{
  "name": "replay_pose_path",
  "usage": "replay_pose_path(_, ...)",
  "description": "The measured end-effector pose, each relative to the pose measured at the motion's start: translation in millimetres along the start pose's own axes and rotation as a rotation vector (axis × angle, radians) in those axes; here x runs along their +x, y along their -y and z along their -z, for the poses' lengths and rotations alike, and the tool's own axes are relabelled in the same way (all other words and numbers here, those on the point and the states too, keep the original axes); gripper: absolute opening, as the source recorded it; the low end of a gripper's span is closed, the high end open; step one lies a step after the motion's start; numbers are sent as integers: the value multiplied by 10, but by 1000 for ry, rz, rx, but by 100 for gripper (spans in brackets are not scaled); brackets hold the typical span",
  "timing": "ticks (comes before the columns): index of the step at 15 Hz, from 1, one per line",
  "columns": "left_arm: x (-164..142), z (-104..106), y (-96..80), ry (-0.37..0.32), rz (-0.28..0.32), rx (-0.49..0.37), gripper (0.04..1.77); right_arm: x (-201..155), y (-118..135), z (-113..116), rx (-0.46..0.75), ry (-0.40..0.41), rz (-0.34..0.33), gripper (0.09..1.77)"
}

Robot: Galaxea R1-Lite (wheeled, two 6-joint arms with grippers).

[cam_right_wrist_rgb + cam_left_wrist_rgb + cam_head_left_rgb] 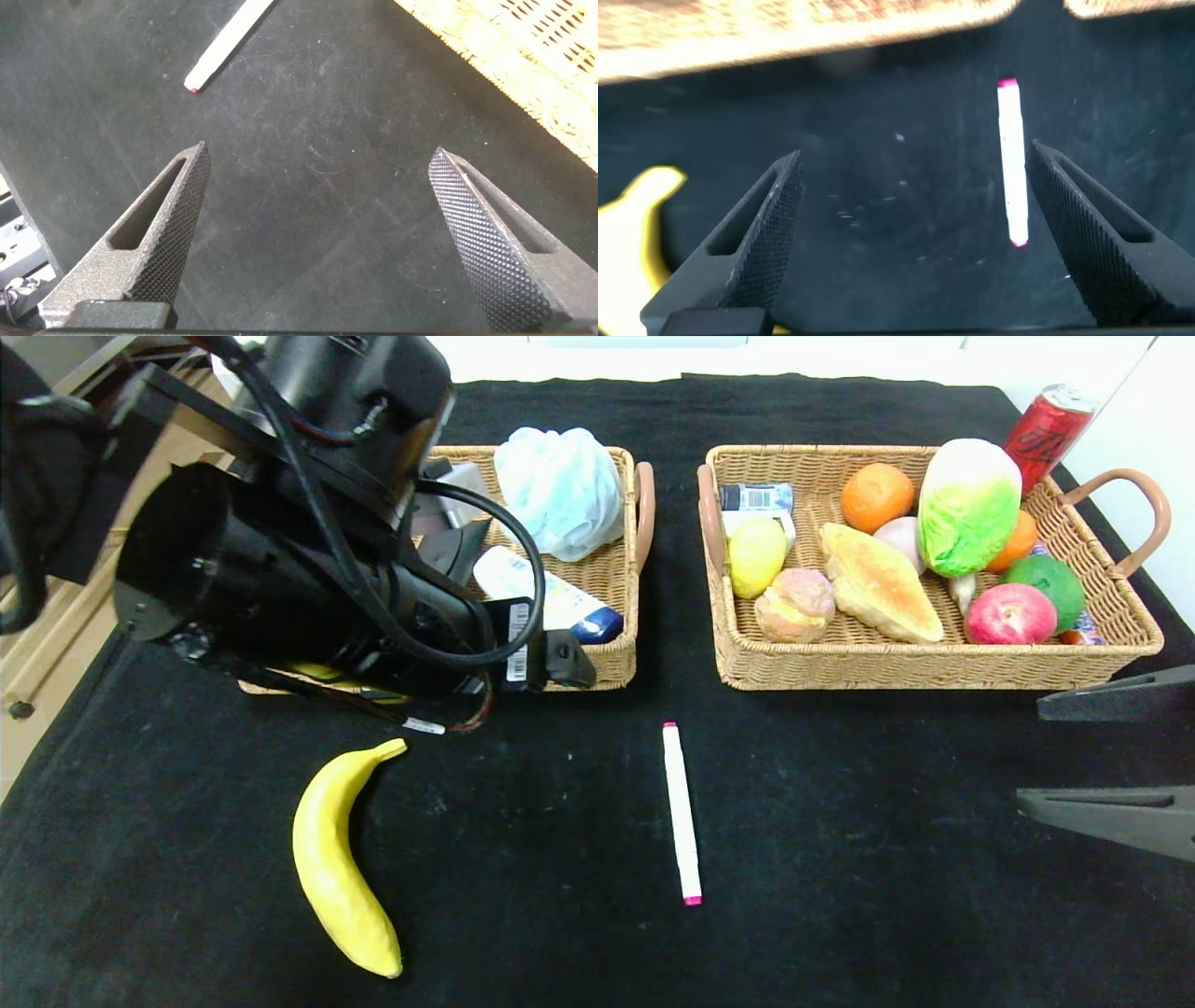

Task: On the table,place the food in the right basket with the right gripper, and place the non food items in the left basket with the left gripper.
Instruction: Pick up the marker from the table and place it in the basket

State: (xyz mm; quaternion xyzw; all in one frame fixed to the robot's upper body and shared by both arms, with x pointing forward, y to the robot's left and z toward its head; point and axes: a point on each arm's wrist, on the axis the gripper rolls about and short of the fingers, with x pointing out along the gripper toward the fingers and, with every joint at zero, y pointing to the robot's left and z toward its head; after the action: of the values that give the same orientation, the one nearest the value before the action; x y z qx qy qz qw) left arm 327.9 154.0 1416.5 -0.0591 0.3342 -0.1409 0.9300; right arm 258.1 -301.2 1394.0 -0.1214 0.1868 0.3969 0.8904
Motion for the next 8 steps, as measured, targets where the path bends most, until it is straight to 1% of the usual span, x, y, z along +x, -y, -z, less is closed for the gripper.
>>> replay_pose_path(4,291,175,280,-59,-26,31,171,0,0,0,0,0,0,171)
replay_pose_path(8,542,345,494,-107,-51,63,172,-2,4,-12,-5,8,5,171)
